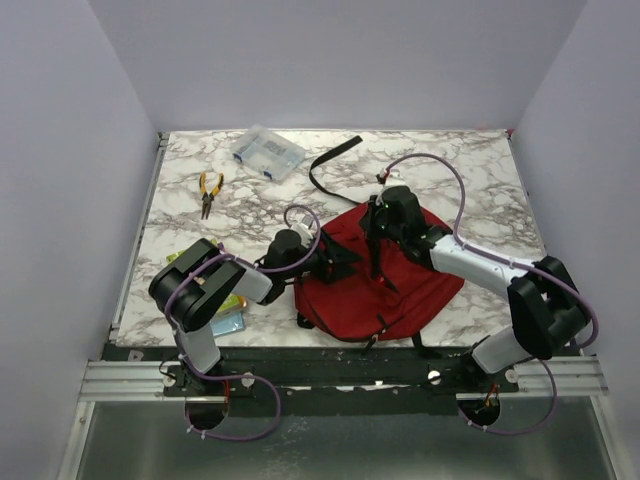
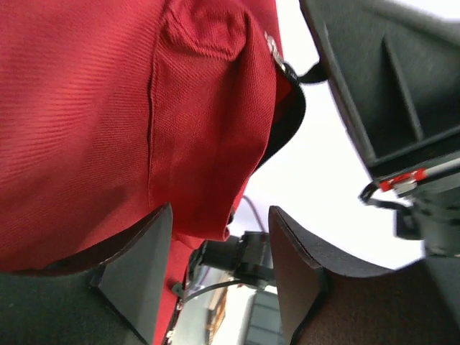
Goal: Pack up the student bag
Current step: Zip the student bag at the center of the board.
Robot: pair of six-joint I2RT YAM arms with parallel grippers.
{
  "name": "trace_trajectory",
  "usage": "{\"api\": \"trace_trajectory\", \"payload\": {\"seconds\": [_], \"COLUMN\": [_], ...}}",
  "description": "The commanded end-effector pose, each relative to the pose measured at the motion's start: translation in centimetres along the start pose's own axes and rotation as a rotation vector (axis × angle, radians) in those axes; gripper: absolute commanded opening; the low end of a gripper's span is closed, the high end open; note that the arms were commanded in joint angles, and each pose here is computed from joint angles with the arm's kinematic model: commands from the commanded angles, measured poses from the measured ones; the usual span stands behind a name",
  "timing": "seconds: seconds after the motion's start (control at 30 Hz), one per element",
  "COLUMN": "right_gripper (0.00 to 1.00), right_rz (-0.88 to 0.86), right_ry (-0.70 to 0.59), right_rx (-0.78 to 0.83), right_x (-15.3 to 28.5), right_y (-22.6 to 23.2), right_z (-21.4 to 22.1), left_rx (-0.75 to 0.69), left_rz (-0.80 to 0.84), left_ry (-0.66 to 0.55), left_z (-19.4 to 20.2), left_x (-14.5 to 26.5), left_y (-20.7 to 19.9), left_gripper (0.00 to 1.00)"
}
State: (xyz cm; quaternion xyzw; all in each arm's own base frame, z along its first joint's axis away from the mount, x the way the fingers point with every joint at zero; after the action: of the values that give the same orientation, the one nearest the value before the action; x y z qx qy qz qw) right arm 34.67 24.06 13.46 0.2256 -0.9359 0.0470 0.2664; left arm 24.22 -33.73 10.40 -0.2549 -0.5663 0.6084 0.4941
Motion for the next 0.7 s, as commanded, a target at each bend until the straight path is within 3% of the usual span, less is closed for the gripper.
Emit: {"api": "trace_trajectory", "payload": {"seconds": [0.0, 0.3, 0.53, 0.67], "right_gripper": [0.01, 0.01, 0.01, 0.01], "right_rz": [-0.027, -0.046, -0.055, -0.061], "right_ry": [-0.198, -0.276, -0.297, -0.302], "right_rx": [-0.115, -0.147, -0.130, -0.121], "right_x": [1.4, 2.8, 3.5, 3.8], "right_y": [0.5, 0.5, 0.5, 0.5], "right_z": [-2.9, -3.1, -3.0, -3.1], "left_rx": [0.139, 0.499, 0.544, 0.552], "left_rz": [0.071, 0.039, 0.038, 0.018], "left_ry": [0.000, -0.083, -0.337, -0.387], "left_z": [-0.4, -2.8, -6.1, -7.0], "left_x": [1.3, -0.6, 0.3, -0.2], "left_y": [-2.3, -2.3, -2.3, -2.7], "left_gripper": [0.58, 0.51, 0.50, 0.50]}}
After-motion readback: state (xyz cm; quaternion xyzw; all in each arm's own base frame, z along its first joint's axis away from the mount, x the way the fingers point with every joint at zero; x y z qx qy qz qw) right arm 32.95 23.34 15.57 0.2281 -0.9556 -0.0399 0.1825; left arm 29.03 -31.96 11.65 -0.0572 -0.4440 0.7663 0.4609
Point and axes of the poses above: each gripper's point midway between its finger pads, its own x axis back along the fingers, its own y axis along the line the jaws close on, z = x × y, the point moved 2 cm from there along x, back along the fingers, and after that the axes turned 15 degrees about x, right-handed, at the moved point
